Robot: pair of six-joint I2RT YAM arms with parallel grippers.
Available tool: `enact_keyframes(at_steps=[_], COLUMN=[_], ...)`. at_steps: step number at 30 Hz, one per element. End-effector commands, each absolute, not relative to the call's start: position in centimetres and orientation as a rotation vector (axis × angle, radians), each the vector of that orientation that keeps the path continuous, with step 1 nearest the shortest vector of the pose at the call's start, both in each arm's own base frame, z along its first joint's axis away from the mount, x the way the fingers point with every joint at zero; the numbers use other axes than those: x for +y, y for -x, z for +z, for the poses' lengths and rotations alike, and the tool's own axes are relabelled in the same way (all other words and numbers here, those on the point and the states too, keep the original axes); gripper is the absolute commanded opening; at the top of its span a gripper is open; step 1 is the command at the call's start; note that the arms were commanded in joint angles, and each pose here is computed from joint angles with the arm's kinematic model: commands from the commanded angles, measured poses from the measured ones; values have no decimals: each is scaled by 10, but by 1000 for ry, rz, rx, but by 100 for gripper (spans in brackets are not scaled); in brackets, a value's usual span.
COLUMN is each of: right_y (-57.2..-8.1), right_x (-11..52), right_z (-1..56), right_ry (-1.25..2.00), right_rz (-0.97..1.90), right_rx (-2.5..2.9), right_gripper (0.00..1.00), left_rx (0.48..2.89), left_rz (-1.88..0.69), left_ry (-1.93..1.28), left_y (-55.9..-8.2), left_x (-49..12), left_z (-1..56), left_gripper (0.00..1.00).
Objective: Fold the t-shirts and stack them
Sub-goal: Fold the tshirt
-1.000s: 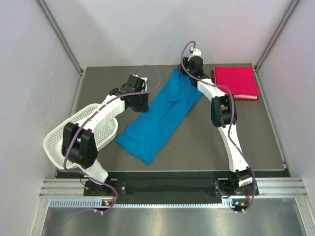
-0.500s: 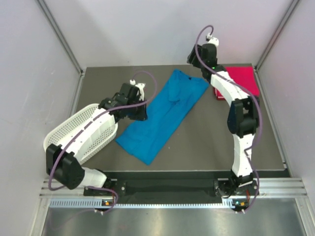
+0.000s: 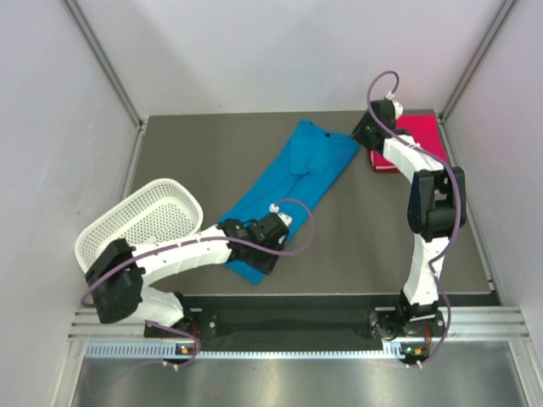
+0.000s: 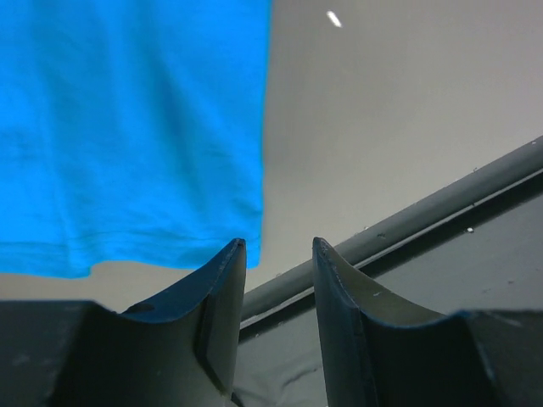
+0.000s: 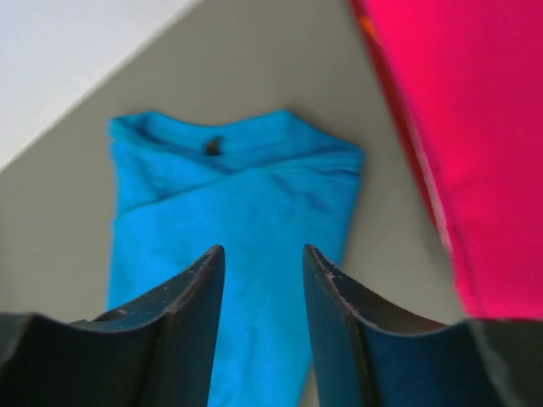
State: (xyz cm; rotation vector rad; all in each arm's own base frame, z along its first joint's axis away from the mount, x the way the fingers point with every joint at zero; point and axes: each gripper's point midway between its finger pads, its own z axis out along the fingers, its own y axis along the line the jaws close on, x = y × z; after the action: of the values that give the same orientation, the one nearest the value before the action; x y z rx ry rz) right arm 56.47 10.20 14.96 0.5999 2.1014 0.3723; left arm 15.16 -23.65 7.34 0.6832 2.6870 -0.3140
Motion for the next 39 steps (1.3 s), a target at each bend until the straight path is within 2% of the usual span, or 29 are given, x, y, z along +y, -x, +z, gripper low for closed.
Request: enact_keyframes(at_steps=[1, 13, 25, 28, 30, 32, 33, 35, 39], right_y=[-570, -572, -592, -593, -594, -595, -596, -599, -609], right_x=[82, 63, 79, 80, 79, 77, 77, 76, 74], right_z=[130, 79, 59, 53, 51, 50, 50, 50, 48], right_ry=[-712, -768, -754, -756, -760, -759, -759, -750, -734], right_rz=[400, 358, 419, 419, 413, 404, 401, 395, 384], right_rx=[2093, 2120, 2115, 2123, 2124, 2120, 2118, 2115, 2107], right_gripper=[41, 39, 38, 38, 37, 36, 34, 29, 10], left_rx=[2609, 2632, 2655, 2661, 2666, 2675, 2679, 2676, 2673], left_rz=[-275, -40, 21, 11, 12, 4, -9, -32, -106], left_ry=[-670, -711, -707, -708, -716, -719, -725, -733, -738], left_y=[-156, -150, -145, -144, -142, -142, -140, -139, -136], left_x=[-257, -245, -231, -232, -233, -234, -237, -242, -258], left_z=[68, 29, 8, 6, 4, 3, 3, 4, 9], left_gripper=[43, 43, 40, 31, 20, 15, 7, 0, 0])
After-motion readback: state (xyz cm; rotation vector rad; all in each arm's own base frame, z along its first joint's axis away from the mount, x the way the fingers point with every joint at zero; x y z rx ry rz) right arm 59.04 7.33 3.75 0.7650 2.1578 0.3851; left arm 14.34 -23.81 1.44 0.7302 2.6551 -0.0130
